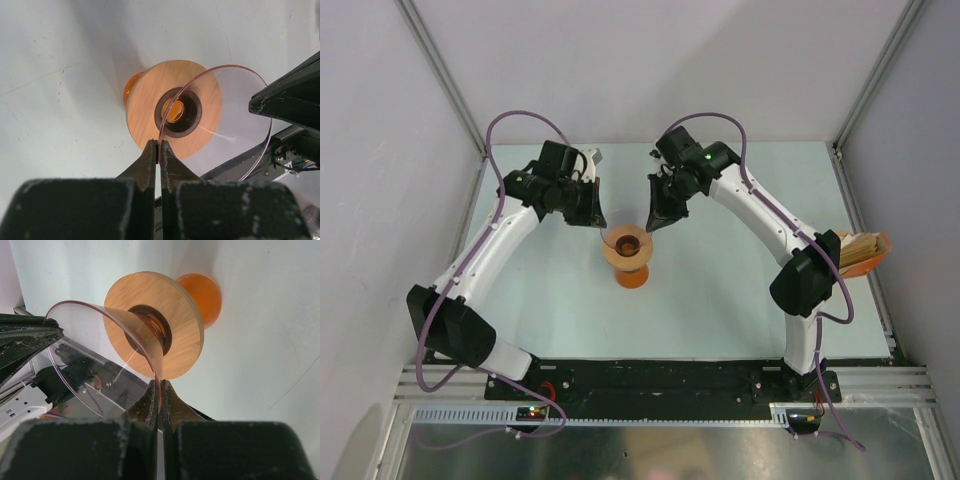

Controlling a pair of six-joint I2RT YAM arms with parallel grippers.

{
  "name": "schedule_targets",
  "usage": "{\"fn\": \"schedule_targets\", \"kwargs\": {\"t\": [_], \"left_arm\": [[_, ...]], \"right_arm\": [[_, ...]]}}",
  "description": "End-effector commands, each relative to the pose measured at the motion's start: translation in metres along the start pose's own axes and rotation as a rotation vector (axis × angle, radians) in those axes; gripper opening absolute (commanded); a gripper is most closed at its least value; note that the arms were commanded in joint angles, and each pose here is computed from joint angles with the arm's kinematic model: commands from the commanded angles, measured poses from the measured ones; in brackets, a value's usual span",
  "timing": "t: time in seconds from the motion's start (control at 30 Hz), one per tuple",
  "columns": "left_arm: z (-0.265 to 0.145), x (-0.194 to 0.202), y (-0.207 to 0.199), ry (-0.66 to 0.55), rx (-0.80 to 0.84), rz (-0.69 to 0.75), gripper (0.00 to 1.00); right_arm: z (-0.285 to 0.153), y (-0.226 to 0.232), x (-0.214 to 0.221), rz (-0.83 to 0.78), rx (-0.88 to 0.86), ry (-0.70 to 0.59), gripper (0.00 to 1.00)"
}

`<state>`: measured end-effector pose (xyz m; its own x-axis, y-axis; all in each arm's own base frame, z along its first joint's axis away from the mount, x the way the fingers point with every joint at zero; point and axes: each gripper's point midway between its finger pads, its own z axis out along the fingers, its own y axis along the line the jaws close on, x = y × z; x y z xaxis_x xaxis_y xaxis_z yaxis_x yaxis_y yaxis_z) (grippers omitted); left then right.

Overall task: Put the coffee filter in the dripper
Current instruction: Place the coffee dripper in the dripper holder.

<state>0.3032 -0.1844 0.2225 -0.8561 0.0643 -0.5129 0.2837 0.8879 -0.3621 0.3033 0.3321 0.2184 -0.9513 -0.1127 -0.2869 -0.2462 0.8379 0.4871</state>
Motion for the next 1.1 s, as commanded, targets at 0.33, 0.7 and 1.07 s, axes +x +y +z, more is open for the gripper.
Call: {"fn": "schedule_targets", "kwargs": {"t": [0.33, 0.7, 1.07], "left_arm": [[0.019, 0.024, -0.001, 0.059, 0.041, 0.048, 0.0], [0.031, 0.05, 0.0, 0.106, 0.037, 0.061, 0.0], [0.048, 0.074, 0.014, 0.15, 0.01, 0.073, 0.0]], "right_arm": [[0.018, -0.003, 0.0, -0.073, 0.006, 0.003, 0.0], [0.024, -0.011, 0.01, -0.107, 0.049, 0.021, 0.0], [0.032, -0.014, 0.015, -0.115, 0.068, 0.038, 0.0]]}}
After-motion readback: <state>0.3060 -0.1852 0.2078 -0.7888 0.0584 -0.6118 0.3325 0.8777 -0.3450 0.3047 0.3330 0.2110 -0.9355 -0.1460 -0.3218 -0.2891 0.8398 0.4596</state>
